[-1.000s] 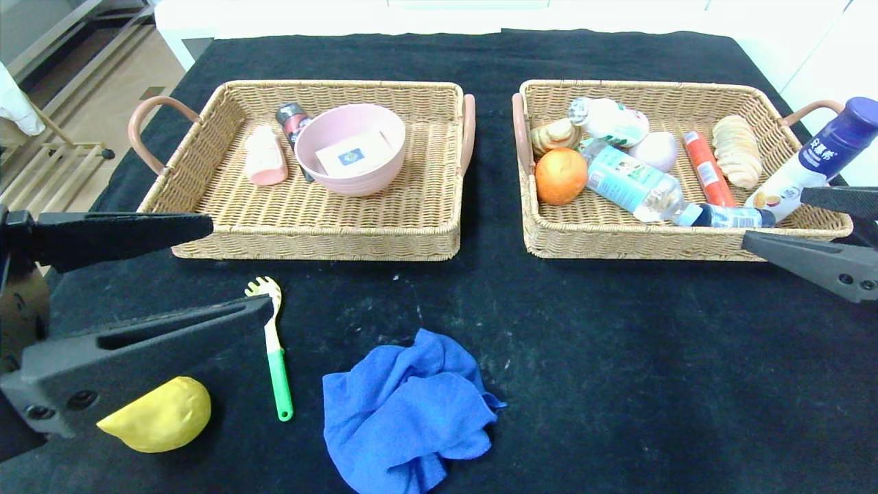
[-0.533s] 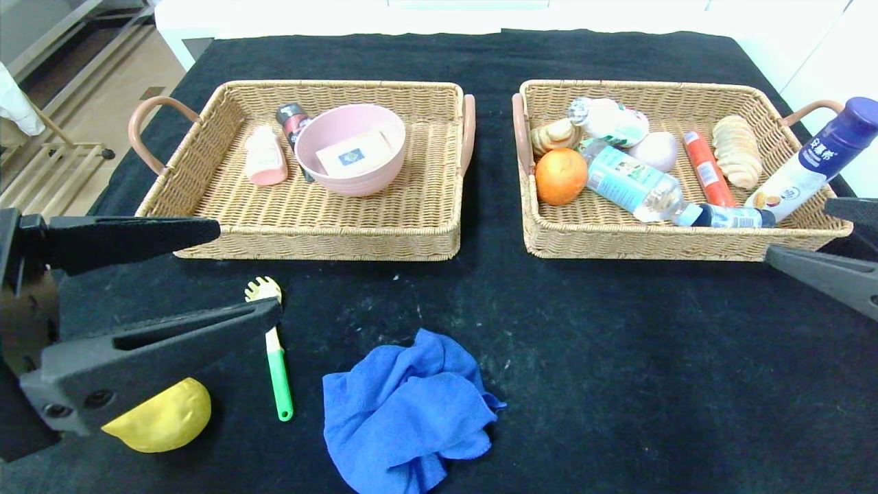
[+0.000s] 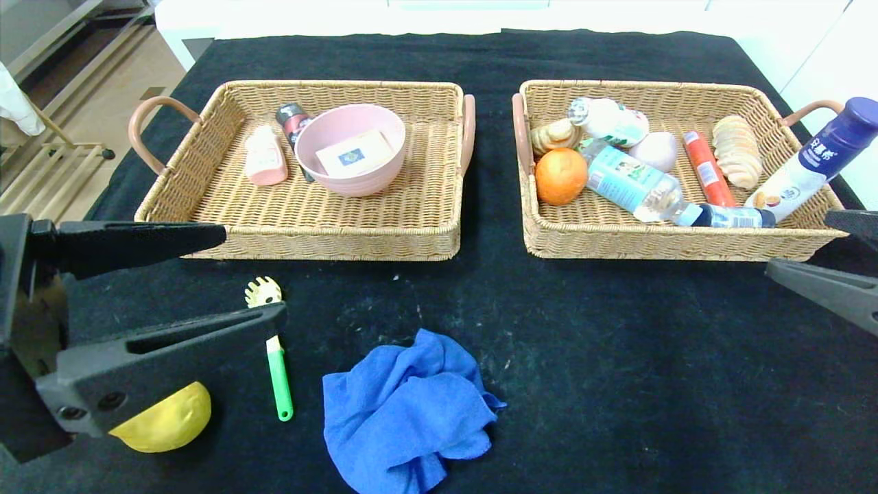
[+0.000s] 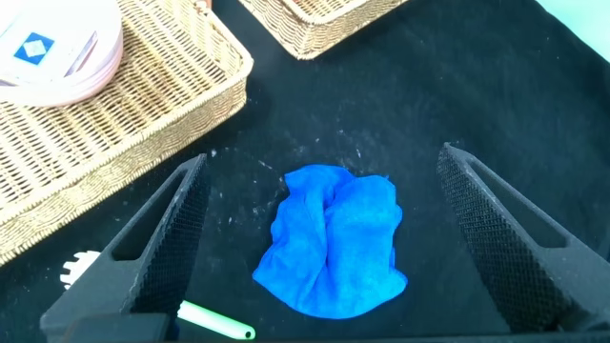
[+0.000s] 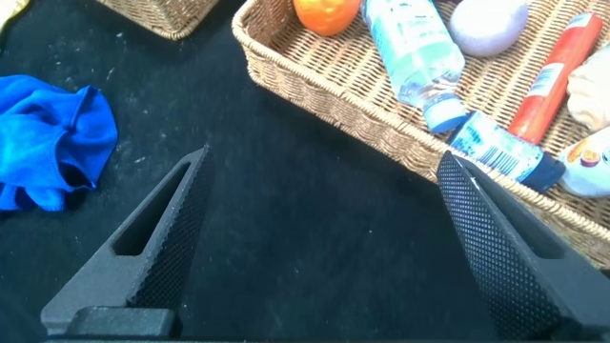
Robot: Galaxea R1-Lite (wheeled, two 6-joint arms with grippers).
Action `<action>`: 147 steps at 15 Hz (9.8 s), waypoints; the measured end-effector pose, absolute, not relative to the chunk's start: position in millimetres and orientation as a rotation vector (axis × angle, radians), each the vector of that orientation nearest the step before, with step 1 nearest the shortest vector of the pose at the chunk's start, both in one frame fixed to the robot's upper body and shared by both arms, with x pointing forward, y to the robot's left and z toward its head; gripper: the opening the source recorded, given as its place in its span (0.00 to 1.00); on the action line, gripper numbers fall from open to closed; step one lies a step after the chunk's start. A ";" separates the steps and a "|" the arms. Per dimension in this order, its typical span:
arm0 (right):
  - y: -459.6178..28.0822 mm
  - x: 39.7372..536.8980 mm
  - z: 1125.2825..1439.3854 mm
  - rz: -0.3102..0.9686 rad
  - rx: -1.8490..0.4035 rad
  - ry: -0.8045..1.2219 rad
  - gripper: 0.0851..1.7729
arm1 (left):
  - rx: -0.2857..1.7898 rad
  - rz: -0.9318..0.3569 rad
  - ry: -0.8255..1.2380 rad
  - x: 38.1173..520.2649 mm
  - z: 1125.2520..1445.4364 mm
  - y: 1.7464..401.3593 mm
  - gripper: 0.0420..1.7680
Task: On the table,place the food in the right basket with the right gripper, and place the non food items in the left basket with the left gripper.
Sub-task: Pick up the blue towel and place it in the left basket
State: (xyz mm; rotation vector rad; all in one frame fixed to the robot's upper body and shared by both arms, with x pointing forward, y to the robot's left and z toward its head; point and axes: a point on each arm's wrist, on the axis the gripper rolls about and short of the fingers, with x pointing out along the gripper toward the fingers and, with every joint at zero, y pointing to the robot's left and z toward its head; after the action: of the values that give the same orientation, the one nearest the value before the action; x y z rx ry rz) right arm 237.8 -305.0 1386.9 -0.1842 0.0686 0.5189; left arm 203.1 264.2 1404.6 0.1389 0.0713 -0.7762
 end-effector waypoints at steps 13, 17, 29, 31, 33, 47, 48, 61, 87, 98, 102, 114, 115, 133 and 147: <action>-309.3 237.8 1388.9 0.492 -0.183 0.065 0.96 | 0.162 -0.783 0.200 201.9 1411.6 261.6 0.97; -309.4 237.0 1388.5 0.496 -0.184 0.064 0.96 | 0.237 -0.718 0.262 213.7 1414.6 248.1 0.97; -309.8 233.9 1388.6 0.496 -0.186 0.060 0.96 | 0.500 -0.658 0.576 253.9 1369.9 182.0 0.97; -309.8 234.1 1388.1 0.496 -0.186 0.062 0.96 | 0.533 -0.666 0.614 254.7 1362.5 174.4 0.97; -309.7 234.1 1387.9 0.497 -0.186 0.063 0.96 | 0.560 -0.648 0.632 257.0 1357.2 168.9 0.97; -309.0 236.3 1384.0 0.502 -0.188 0.080 0.96 | 0.718 -0.571 0.743 266.5 1318.9 134.5 0.97; -308.9 236.4 1383.7 0.503 -0.188 0.082 0.96 | 0.720 -0.561 0.752 267.7 1316.1 132.6 0.97; -307.7 237.7 1381.2 0.512 -0.187 0.092 0.96 | 0.724 -0.536 0.806 275.7 1299.9 120.8 0.68; -307.0 238.5 1378.8 0.517 -0.189 0.101 0.96 | 0.664 -0.515 0.715 266.8 1333.4 136.6 0.26; -307.0 238.4 1379.8 0.517 -0.188 0.096 0.96 | 0.517 -0.420 0.560 266.0 1398.1 173.9 0.25; -307.2 238.4 1380.7 0.513 -0.187 0.093 0.96 | 0.466 -0.363 0.520 272.4 1413.5 188.4 0.25; -307.1 240.3 1380.4 0.510 -0.185 0.098 0.96 | 0.299 -0.170 0.425 313.9 1454.9 235.9 0.25; -307.2 240.3 1380.3 0.510 -0.185 0.098 0.96 | 0.284 -0.167 0.421 318.7 1457.3 239.4 0.25; -307.5 241.2 1379.5 0.507 -0.184 0.103 0.96 | 0.120 -0.042 0.239 414.4 1463.6 286.0 0.25; -308.0 244.1 1378.0 0.500 -0.183 0.114 0.96 | 0.100 -0.024 0.196 439.1 1452.0 304.2 0.59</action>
State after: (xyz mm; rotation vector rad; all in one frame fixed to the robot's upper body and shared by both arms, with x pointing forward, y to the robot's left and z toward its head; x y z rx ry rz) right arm 244.1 -308.0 1378.0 -0.1829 0.1136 0.5003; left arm 439.1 304.2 1452.0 0.1004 0.1963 -0.0238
